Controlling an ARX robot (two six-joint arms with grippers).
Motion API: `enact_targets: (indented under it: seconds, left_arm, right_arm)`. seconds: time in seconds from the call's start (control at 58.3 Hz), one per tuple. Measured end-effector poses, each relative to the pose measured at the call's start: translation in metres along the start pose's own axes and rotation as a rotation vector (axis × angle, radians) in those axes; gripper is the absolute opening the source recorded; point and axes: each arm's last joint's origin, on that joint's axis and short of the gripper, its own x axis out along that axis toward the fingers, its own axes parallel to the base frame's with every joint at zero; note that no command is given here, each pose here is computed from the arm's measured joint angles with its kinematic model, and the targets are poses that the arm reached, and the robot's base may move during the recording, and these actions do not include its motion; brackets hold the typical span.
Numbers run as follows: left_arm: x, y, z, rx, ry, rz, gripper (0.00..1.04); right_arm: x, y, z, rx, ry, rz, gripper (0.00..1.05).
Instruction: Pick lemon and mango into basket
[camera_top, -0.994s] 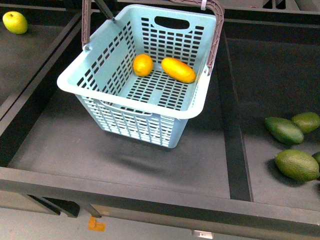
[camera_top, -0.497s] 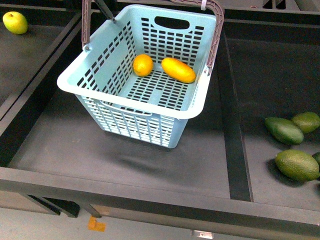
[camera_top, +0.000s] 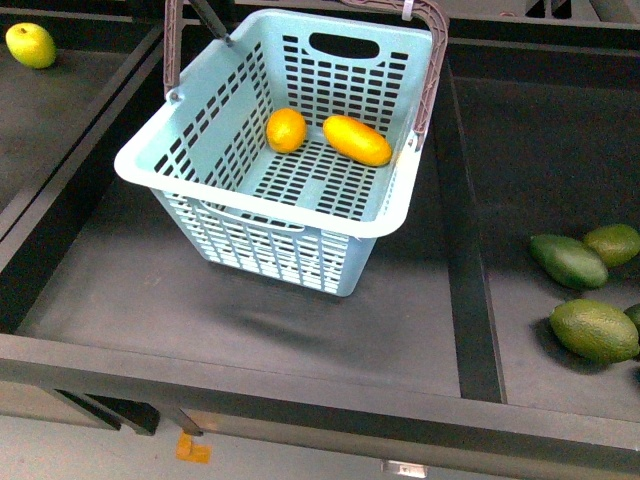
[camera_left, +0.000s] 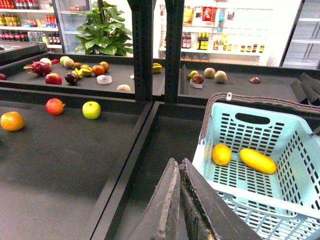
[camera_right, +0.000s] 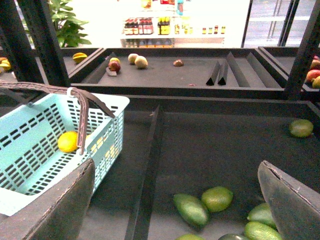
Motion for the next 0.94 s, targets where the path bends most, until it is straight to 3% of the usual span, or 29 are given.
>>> enact_targets:
  seconds: [0.171,0.651,0.943]
  left_arm:
    - [0.0000,0.0000,0.0000,-0.001,0.000,0.000,0.04]
    - [0.0000,0.0000,0.0000,0.000,0.000,0.000,0.99]
    - [0.0000,0.0000,0.0000,0.002,0.000,0.000,0.98]
  right_arm:
    - [0.0000,0.0000,0.0000,0.000,0.000,0.000,0.96]
    - [0.0000,0.0000,0.0000,0.000,0.000,0.000,0.96]
    - [0.0000,0.0000,0.0000,0.000,0.000,0.000,0.96]
